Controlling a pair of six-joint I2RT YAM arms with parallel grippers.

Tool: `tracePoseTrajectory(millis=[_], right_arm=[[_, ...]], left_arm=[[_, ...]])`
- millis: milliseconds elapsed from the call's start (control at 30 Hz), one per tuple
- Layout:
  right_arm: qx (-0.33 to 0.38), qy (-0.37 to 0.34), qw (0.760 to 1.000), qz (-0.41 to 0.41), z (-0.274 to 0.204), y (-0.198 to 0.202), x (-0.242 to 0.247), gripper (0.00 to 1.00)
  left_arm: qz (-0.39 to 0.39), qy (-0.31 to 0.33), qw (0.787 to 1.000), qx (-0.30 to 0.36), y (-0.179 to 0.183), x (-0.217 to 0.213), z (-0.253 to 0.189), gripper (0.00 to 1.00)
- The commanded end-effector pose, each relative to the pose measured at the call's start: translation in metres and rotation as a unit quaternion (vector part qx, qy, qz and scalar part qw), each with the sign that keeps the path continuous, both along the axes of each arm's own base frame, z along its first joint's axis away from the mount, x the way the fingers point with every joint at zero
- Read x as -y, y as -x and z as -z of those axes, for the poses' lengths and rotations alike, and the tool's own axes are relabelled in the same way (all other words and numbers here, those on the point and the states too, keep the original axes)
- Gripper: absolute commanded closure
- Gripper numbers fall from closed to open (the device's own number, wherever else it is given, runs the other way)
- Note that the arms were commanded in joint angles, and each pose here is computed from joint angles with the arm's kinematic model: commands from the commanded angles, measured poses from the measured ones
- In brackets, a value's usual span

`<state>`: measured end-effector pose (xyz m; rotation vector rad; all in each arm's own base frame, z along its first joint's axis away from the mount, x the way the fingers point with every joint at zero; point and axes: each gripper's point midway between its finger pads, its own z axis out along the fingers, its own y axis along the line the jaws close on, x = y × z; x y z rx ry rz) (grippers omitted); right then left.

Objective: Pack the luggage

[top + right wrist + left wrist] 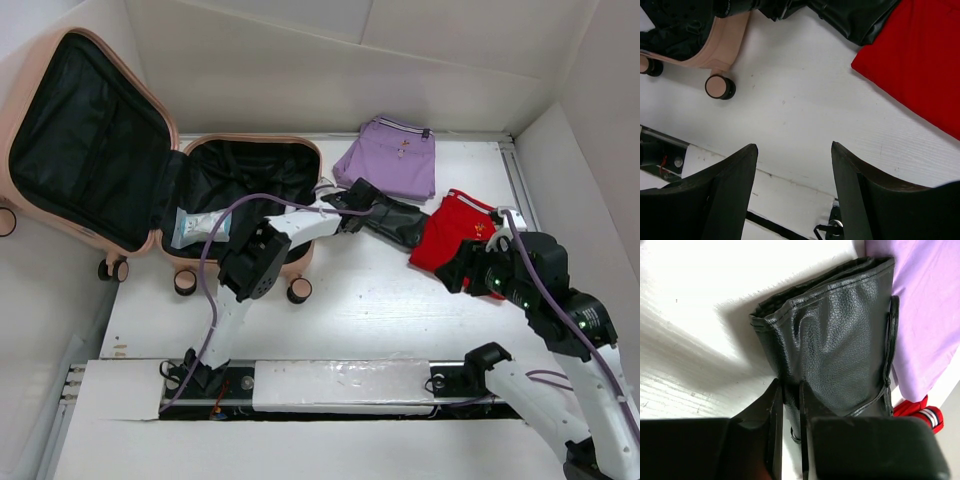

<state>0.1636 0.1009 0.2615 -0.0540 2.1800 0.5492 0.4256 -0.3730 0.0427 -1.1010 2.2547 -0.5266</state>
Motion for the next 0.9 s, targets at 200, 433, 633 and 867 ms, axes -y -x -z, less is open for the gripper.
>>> tracePoseTrajectory(millis=[200, 433, 633, 867], right_arm=[[0.051, -0.013, 0.999, -0.009, -0.036, 0.002, -0.001, 0.33], [0.065, -0.019, 0.998, -0.009, -0.043, -0.007, -0.004, 0.33], [0.069, -0.034, 0.997, -0.013, -0.048, -0.011, -0.01, 0.33], [0.065, -0.042, 0.997, -0.019, -0.047, -0.016, -0.017, 0.33]], left_arm=[[0.054, -0.057, 0.991, 0.11, 0.004, -0.015, -0.105, 1.0], [0.08, -0.021, 0.96, 0.267, -0.005, -0.053, -0.27, 1.0], [0.015, -0.037, 0.941, 0.336, -0.024, -0.18, -0.334, 1.0], [-0.045, -0.025, 0.974, 0.219, -0.023, -0.314, -0.21, 0.82]])
